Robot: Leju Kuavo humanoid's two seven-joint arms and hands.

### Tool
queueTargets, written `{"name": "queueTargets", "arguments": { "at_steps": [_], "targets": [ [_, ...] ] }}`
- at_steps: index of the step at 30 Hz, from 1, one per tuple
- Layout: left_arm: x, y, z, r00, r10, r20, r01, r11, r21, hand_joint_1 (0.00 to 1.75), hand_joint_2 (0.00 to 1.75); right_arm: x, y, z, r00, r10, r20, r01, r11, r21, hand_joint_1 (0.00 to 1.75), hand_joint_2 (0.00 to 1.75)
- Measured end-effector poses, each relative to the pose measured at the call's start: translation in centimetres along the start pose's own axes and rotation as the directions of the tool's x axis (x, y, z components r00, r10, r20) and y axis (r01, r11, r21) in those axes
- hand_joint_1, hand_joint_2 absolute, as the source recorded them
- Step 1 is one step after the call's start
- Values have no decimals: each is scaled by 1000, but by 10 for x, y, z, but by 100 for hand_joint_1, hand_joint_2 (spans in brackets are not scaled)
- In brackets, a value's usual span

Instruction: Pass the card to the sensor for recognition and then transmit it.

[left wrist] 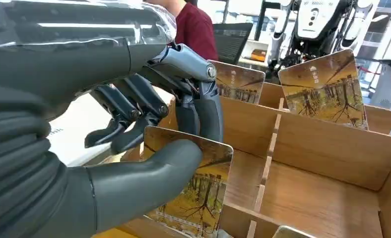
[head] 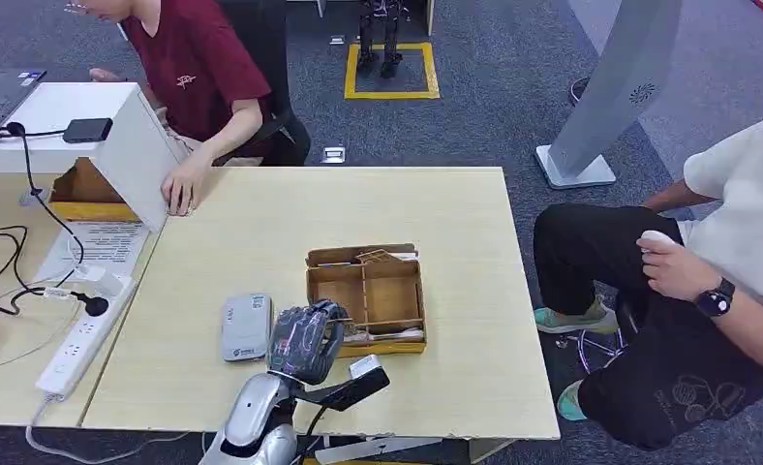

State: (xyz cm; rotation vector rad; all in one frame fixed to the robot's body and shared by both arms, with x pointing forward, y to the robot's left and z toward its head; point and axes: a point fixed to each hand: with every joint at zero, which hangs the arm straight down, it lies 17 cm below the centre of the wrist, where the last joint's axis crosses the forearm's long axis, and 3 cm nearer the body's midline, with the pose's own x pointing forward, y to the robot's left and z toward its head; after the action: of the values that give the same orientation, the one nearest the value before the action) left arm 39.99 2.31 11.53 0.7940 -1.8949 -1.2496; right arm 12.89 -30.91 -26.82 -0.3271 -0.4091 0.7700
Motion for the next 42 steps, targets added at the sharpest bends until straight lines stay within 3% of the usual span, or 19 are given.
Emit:
{"name": "queueTargets", "arguments": {
  "at_steps": [13,19,24,31,42],
  "targets": [
    [-4,1,0,1000,6,-12,-6,1000,3,175,175,1,-1,0,1000,-1,5,1,1000,-1,0,175],
    [-2,7,-2,993,114,-5,-114,993,19,175,175,2,0,0,1000,-1,7,1,1000,0,0,175],
    [3,56,-19,984,178,35,-180,978,106,175,175,3,0,0,1000,-2,8,2,1000,0,0,175],
    [20,151,-35,985,94,145,-133,949,285,175,175,1,1,0,1000,-6,4,6,1000,0,0,175],
    [19,182,-33,989,22,148,-74,932,354,175,175,1,0,0,1000,-10,2,10,1000,-3,0,175]
  ]
}}
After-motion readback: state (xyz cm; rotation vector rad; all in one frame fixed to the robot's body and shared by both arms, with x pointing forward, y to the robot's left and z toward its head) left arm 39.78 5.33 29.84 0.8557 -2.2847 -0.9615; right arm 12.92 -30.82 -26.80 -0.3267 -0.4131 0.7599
